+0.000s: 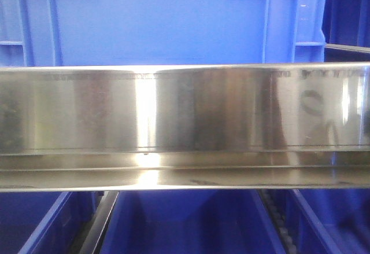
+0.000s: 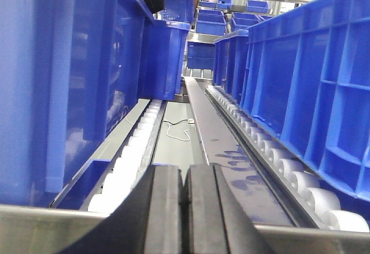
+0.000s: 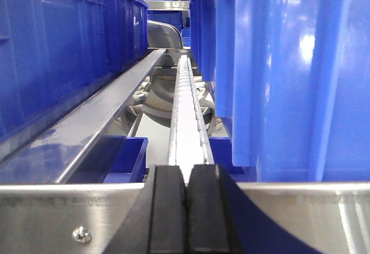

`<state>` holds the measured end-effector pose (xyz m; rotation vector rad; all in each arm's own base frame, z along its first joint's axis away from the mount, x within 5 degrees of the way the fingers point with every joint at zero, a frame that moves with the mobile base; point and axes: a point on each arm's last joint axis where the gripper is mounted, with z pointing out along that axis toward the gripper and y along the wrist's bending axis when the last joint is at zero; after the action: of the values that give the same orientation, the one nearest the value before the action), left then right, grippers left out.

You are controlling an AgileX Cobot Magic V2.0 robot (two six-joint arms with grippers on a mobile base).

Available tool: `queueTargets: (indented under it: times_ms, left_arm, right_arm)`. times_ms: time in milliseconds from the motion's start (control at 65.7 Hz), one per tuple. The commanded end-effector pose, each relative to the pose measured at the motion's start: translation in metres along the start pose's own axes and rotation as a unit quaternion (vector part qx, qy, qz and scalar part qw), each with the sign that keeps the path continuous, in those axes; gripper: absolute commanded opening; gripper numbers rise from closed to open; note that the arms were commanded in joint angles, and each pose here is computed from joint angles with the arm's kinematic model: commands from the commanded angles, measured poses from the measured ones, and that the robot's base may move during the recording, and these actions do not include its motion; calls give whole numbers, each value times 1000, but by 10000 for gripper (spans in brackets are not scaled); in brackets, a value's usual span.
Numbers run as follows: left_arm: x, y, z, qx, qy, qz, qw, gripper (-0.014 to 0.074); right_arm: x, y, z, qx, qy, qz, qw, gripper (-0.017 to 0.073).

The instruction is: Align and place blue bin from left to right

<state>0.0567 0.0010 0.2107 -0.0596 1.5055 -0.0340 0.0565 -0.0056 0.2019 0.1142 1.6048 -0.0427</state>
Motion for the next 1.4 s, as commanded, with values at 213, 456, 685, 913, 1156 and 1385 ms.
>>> queueTargets:
  times_ms: [213, 456, 685, 913, 1156, 1385]
  left_arm:
    - [-3, 0, 0, 1, -11, -1, 1000, -111]
    - [-5, 0, 0, 1, -25, -1, 1000, -111]
    - [-7, 0, -1, 1, -37, -1, 999, -111]
    - [-10, 0, -1, 0, -51, -1, 999, -111]
    - [-47, -3, -8, 5, -66, 17, 998, -111]
    - [-113, -8, -29, 7, -56, 32, 998, 23]
  right_arm:
    - [-3, 0, 0, -2, -14, -3, 1000, -69]
    - [-3, 0, 0, -2, -14, -3, 1000, -69]
    - [-5, 0, 0, -2, -30, -3, 1000, -69]
    - [-17, 1, -2, -5, -93, 4, 996, -69]
    - [-68, 3, -19, -8, -98, 13, 995, -66]
    - [-141, 7, -41, -11, -128, 12, 992, -66]
